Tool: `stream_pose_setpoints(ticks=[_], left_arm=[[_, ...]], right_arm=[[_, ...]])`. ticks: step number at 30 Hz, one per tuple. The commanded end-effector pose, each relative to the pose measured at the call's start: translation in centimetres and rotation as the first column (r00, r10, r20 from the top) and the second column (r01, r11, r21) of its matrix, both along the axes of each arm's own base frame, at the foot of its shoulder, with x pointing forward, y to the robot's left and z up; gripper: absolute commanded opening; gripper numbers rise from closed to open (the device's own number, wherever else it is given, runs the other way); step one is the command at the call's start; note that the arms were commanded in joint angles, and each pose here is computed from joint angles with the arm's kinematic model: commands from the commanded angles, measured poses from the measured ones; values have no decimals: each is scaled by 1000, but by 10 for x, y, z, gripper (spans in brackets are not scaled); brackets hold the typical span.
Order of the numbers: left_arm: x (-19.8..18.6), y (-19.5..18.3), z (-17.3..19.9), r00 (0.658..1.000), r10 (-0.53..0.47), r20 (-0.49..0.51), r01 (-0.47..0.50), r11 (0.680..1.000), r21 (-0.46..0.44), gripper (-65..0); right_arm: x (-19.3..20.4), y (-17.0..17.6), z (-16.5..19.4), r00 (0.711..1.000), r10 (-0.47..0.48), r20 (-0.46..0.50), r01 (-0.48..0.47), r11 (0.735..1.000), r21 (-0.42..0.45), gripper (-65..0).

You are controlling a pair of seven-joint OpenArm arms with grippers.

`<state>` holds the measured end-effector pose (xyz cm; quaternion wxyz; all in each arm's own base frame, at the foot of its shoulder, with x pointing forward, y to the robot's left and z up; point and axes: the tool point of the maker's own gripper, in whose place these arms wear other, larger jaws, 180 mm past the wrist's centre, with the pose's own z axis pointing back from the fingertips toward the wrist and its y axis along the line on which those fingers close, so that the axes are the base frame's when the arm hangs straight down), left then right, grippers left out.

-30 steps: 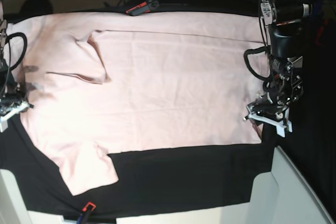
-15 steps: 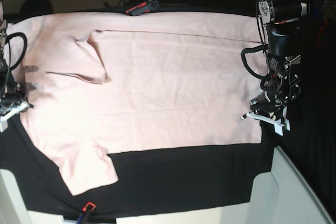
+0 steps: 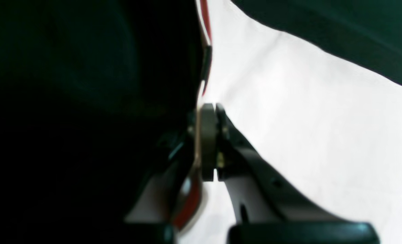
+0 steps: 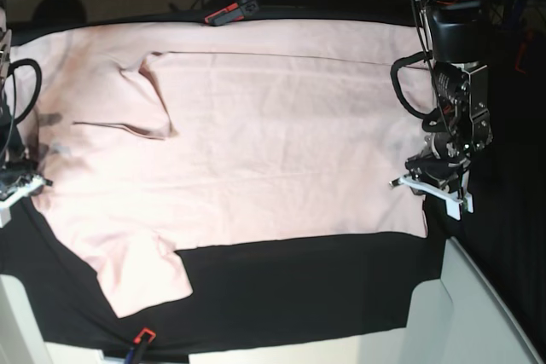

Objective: Fold the T-shirt properly
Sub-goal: 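Close both grippers on the pink shirt's side edges, then drag the gripped edges with both grippers, folding the shirt lengthwise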

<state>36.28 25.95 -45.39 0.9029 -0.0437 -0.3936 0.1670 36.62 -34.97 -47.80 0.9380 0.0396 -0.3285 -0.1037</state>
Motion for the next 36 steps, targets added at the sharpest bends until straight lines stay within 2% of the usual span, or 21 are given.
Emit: stream_pose_setpoints(ticks=[1,7,11,18,22,27,32,36], left_arm=[[8,0,13,999,-18,38,18,1000,4,-650],[3,-3,35,994,-48,99,44,998,41,-650],[-2,-7,47,989,-67,131,59,996,61,-650],[-15,-15,70,977,-107,186,90,991,98,-650],[-25,-19,74,974,-122,193,102,989,110,-650],[-34,-21,75,973,-132,190,111,987,117,-650],[-41,-24,79,970,-144,196,121,985,126,-650],[-45,-24,77,972,-146,187,123,984,127,-650]], right_arm=[[22,-15,27,996,-12,86,15,1000,-25,-650],[23,-30,38,990,-67,124,70,997,-15,-650],[13,-34,32,994,-69,82,71,997,-15,-650],[7,-34,26,995,-69,71,70,997,-13,-650],[7,-34,27,995,-68,77,69,998,-11,-650],[9,-23,29,996,-16,90,14,1000,23,-650],[-1,-33,33,985,-90,148,76,992,96,-650],[-12,-35,37,986,-50,159,43,998,48,-650]])
